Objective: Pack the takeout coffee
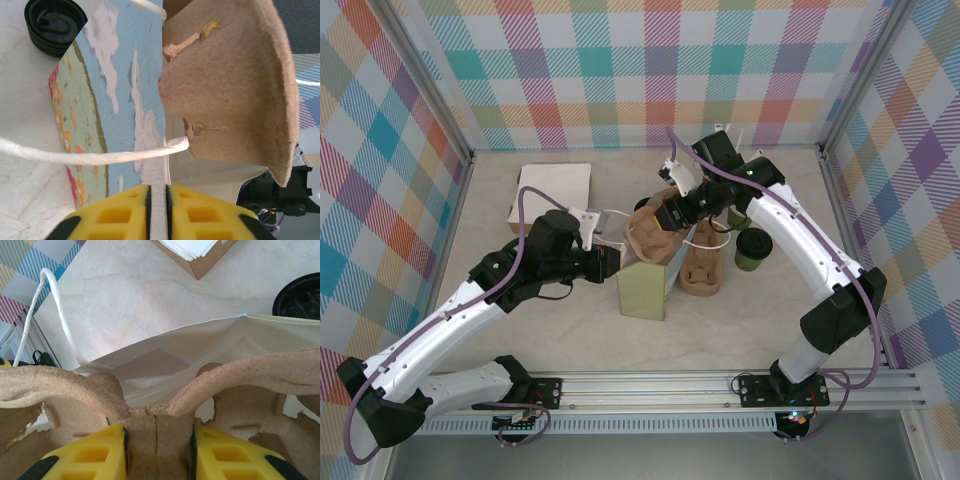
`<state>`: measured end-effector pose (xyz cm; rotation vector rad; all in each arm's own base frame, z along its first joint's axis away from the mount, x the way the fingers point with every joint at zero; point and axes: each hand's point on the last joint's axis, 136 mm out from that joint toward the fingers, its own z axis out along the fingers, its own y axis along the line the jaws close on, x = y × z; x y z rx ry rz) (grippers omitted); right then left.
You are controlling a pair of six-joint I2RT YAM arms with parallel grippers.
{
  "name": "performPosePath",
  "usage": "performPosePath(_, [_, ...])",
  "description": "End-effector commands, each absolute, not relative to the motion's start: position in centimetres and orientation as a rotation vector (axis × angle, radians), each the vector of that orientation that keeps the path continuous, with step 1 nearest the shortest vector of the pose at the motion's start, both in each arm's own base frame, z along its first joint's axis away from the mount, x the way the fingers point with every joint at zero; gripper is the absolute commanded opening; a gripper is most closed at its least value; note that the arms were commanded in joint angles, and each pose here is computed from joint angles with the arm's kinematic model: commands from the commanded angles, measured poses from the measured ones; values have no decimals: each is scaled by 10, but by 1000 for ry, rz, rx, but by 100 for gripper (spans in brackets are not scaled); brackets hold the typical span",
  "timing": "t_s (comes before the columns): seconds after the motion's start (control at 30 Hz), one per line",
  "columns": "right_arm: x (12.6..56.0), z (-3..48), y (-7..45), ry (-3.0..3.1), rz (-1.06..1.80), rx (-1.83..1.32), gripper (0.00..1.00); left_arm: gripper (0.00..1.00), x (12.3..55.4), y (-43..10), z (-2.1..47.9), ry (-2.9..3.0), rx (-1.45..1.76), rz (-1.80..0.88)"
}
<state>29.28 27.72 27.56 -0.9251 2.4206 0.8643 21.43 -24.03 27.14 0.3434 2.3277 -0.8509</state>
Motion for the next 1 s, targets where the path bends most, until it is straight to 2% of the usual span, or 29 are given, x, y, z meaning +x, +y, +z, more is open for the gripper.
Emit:
performPosePath(0.0, [297, 289, 269, 2383, 814, -891, 31, 21, 202, -235, 257, 2376, 398, -811])
performPosePath(0.4, [294, 276, 252, 2420, 668, -968, 31, 29, 196, -235, 255, 2391, 445, -816])
performPosePath(0.67, [287, 276, 251, 2408, 685, -995, 31, 34, 196, -237, 252, 2411, 473, -798])
performPosePath(0.73, [286, 273, 248, 2413, 653, -1023, 31, 30, 200, -235, 254, 2400, 447, -781])
performPosePath(0.87, [279, 264, 246, 2426, 595, -1103, 31, 17, 208, -238, 265, 2349, 419, -795])
performPosePath(0.97, [274, 258, 245, 2429, 543, -1167, 31, 12, 211, -244, 272, 2322, 421, -822])
